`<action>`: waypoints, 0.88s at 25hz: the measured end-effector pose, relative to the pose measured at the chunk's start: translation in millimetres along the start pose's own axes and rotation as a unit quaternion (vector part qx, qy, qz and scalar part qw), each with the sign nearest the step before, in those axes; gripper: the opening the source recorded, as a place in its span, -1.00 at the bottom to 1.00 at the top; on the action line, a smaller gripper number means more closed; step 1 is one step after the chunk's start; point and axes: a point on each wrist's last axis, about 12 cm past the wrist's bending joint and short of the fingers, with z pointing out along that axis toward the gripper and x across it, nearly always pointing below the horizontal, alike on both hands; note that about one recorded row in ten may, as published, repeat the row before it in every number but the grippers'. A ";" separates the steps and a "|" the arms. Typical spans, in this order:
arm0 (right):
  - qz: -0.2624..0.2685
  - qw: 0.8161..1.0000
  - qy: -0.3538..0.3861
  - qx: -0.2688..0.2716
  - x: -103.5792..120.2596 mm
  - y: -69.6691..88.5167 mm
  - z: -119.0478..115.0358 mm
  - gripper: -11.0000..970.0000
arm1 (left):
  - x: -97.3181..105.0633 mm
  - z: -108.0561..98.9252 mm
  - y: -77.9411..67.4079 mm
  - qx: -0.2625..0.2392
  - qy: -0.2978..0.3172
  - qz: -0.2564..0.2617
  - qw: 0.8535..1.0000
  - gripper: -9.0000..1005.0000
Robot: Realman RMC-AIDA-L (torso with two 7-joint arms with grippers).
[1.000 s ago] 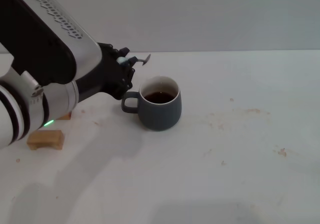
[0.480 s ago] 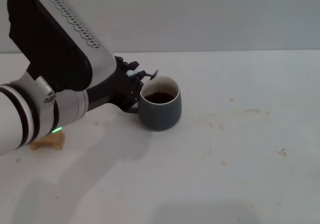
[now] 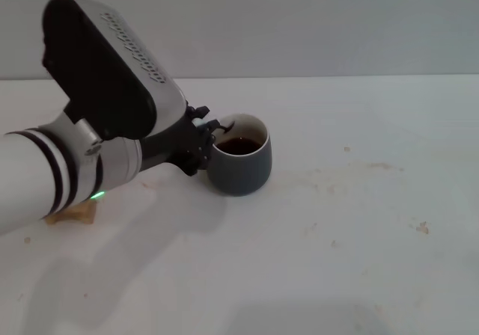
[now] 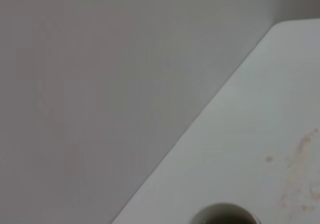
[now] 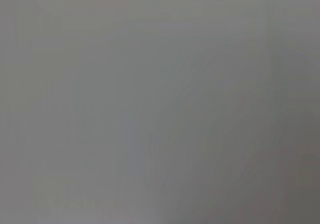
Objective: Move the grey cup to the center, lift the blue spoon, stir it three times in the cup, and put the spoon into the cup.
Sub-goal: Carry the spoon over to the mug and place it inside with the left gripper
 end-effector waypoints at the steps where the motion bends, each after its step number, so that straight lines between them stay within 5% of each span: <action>1: 0.001 1.000 0.000 0.000 -0.1 0.5 -0.1 -0.98 | 0.7 2.5 0.2 0.002 0.002 0.001 1.000 -0.68; 22: 0.005 1.000 -0.004 -0.002 -1.3 2.5 2.2 -0.98 | 11.3 48.2 10.2 0.025 0.044 0.019 0.999 -0.68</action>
